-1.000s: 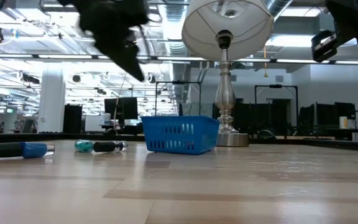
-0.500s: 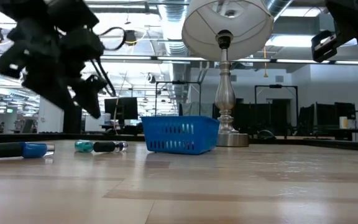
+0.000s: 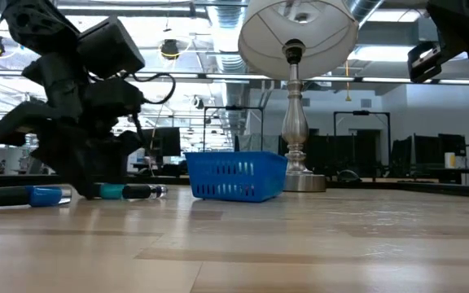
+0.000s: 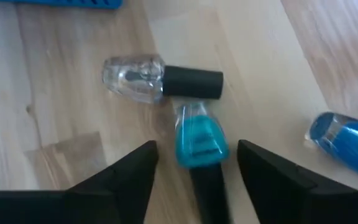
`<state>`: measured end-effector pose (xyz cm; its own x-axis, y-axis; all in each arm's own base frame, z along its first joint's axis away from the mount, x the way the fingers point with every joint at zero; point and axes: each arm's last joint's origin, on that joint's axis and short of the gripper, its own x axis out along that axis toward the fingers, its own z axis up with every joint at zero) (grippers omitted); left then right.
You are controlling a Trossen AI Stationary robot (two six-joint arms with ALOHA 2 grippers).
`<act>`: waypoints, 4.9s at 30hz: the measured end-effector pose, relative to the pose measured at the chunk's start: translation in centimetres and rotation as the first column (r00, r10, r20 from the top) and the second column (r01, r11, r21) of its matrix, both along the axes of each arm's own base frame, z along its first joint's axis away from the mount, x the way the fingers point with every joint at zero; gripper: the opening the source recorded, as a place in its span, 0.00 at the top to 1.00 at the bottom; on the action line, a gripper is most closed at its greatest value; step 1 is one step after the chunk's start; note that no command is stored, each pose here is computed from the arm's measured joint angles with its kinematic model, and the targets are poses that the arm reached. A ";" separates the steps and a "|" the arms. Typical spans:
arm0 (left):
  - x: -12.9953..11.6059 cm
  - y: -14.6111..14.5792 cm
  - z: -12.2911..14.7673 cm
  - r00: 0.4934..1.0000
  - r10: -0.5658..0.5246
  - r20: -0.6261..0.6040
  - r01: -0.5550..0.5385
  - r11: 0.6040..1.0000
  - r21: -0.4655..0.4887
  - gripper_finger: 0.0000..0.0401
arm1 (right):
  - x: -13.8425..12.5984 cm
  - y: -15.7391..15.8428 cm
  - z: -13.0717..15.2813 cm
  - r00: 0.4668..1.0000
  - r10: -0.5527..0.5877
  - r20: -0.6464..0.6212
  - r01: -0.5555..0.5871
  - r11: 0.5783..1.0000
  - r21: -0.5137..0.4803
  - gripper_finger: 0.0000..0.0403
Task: Pick & Place Nail Polish
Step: Put the top blue nail polish into the blue basket, then put the clear nail polish into the blue basket
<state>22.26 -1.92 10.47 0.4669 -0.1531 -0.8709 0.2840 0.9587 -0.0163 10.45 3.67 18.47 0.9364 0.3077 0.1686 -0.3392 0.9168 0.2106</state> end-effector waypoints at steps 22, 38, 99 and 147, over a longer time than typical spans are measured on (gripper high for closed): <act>1.8 1.8 6.9 0.912 0.292 0.288 -0.300 0.954 -0.018 0.75 | 0.0 0.0 0.0 1.000 0.000 -0.001 0.000 1.000 0.000 1.00; 11.2 3.6 9.0 0.894 0.232 0.382 -0.260 0.965 0.022 0.75 | 0.0 0.0 0.0 1.000 0.000 -0.004 0.000 1.000 -0.001 1.00; 4.4 -4.8 -0.3 0.682 0.715 0.154 -0.729 0.680 0.075 0.47 | 0.0 0.0 -0.3 1.000 0.000 -0.026 0.000 1.000 -0.009 1.00; 11.7 1.4 6.0 0.779 0.431 0.455 -0.442 0.893 -0.088 0.72 | 0.1 0.0 -0.4 0.999 0.000 -0.043 0.000 1.000 -0.015 1.00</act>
<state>34.00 -0.52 16.44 0.8183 0.1801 -0.5459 -0.1955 0.9802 0.0305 10.52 3.69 18.02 0.9427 0.3101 0.1233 -0.3302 0.9201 0.2108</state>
